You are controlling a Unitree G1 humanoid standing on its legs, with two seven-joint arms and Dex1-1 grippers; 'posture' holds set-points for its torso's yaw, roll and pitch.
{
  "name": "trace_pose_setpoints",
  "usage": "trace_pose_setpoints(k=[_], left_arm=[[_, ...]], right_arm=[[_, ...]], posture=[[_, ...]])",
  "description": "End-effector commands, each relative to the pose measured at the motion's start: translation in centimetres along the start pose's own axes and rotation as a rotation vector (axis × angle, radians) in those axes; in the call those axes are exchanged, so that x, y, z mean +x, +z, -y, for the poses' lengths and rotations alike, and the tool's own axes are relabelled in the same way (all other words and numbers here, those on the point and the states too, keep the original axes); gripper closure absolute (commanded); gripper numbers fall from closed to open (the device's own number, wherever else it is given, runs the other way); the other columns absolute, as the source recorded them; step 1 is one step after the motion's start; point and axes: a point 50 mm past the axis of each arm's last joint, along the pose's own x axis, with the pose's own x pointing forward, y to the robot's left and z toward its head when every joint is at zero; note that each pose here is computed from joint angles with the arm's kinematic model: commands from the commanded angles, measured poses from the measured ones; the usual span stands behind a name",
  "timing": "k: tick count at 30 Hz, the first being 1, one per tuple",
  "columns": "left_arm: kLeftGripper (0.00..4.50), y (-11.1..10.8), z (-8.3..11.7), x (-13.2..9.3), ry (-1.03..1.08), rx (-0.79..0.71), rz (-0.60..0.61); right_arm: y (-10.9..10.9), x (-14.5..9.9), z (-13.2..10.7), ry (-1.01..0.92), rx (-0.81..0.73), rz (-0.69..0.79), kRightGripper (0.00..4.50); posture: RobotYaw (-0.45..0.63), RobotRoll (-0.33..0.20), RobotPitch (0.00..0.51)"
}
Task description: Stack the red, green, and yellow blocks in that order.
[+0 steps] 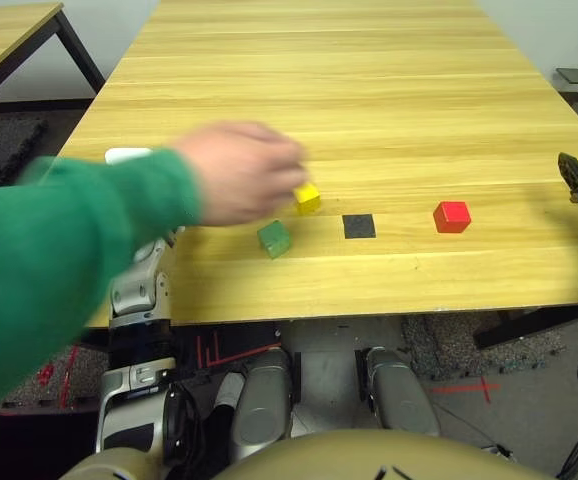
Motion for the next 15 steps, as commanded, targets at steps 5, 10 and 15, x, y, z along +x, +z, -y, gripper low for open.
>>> trace_pose_setpoints(k=[5,10,15], left_arm=[[0.03,-1.2,-2.4,-0.4,0.098,-0.050,-0.049],[0.03,3.9,0.2,0.7,-0.264,-0.051,0.043],[0.03,7.2,2.3,0.2,-0.604,0.047,0.028]], right_arm=[[-0.2,-0.4,0.6,0.008,0.010,-0.049,0.00],[1.6,0.1,-0.8,0.389,-0.166,-0.193,0.00],[2.3,-0.2,-2.8,0.787,-0.278,-0.332,0.00]], posture=[[0.01,-0.101,0.094],[0.04,-0.106,0.092],[0.07,-0.121,0.075]])
